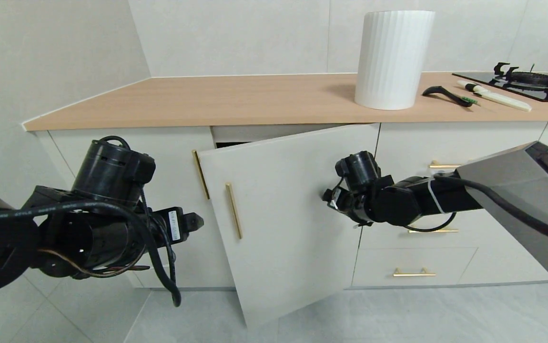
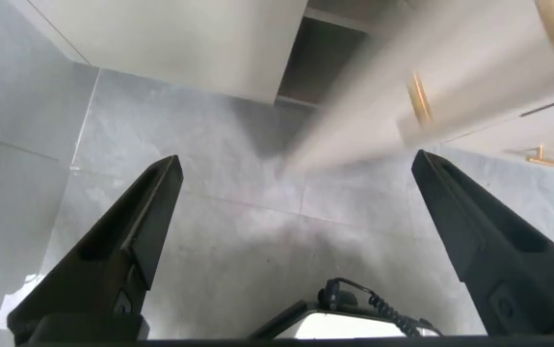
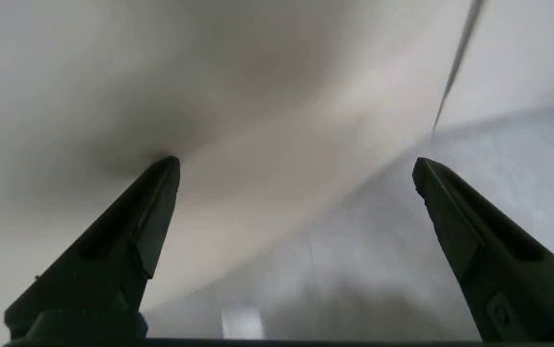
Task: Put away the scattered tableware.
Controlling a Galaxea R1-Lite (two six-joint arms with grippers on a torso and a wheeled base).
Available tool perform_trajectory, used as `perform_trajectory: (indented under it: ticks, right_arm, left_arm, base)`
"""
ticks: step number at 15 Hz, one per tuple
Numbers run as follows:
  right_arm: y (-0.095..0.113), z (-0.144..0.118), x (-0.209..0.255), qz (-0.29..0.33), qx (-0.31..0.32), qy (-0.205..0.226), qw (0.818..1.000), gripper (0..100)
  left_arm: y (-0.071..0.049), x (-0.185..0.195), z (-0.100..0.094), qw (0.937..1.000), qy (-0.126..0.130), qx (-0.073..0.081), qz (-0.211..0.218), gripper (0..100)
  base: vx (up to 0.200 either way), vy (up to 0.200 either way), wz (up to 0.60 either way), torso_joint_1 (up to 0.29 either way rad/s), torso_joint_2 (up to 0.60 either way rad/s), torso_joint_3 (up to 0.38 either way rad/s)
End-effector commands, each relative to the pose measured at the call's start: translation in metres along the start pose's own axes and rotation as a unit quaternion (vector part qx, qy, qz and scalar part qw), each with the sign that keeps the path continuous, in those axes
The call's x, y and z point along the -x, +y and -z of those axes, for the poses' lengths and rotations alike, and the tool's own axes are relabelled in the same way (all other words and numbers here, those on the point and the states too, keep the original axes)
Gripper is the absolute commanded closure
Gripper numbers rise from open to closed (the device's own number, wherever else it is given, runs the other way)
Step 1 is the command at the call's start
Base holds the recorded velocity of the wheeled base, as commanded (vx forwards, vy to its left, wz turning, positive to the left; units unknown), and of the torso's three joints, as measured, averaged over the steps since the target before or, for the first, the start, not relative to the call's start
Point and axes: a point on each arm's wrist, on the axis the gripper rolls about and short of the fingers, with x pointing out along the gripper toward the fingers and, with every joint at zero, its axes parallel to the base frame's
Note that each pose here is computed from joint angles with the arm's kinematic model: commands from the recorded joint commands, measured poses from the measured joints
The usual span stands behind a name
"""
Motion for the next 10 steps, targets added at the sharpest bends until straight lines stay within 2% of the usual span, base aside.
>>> perform_trajectory:
  ticks: [1,3,5,7,9,10]
  right_arm:
    - [0.001,0.004,-0.010,0.003,-0.005,0.000,1.000,0]
    - [0.006,-0.003,-0.012,0.002,-0.038,-0.021,0.999,0]
    - [0.005,-0.006,-0.013,0.008,-0.040,-0.031,0.999,0]
    - [0.006,-0.012,-0.018,0.019,-0.048,-0.057,0.997,0]
    - [0.003,-0.020,-0.033,0.052,-0.061,-0.105,0.991,0]
    - [0.000,-0.021,-0.035,0.055,-0.063,-0.106,0.991,0]
  left_arm:
    - [0.000,0.000,0.000,1.0000,0.000,0.000,0.000,0]
    - [0.000,0.000,0.000,1.0000,0.000,0.000,0.000,0]
    - [0.000,0.000,0.000,1.0000,0.000,0.000,0.000,0]
    - [0.000,0.000,0.001,1.0000,0.001,0.000,-0.001,0]
    - [0.000,0.000,0.001,1.0000,0.001,0.000,0.000,0]
    - [0.000,0.000,0.001,1.0000,0.001,0.000,0.000,0]
  base:
    - [0.000,0.000,0.00,0.000,0.00,0.000]
    - [0.000,0.000,0.00,0.000,0.00,0.000]
    - [0.000,0.000,0.00,0.000,0.00,0.000]
    - [0.000,0.000,0.00,0.000,0.00,0.000]
    - [0.000,0.000,0.00,0.000,0.00,0.000]
    - [0.000,0.000,0.00,0.000,0.00,0.000]
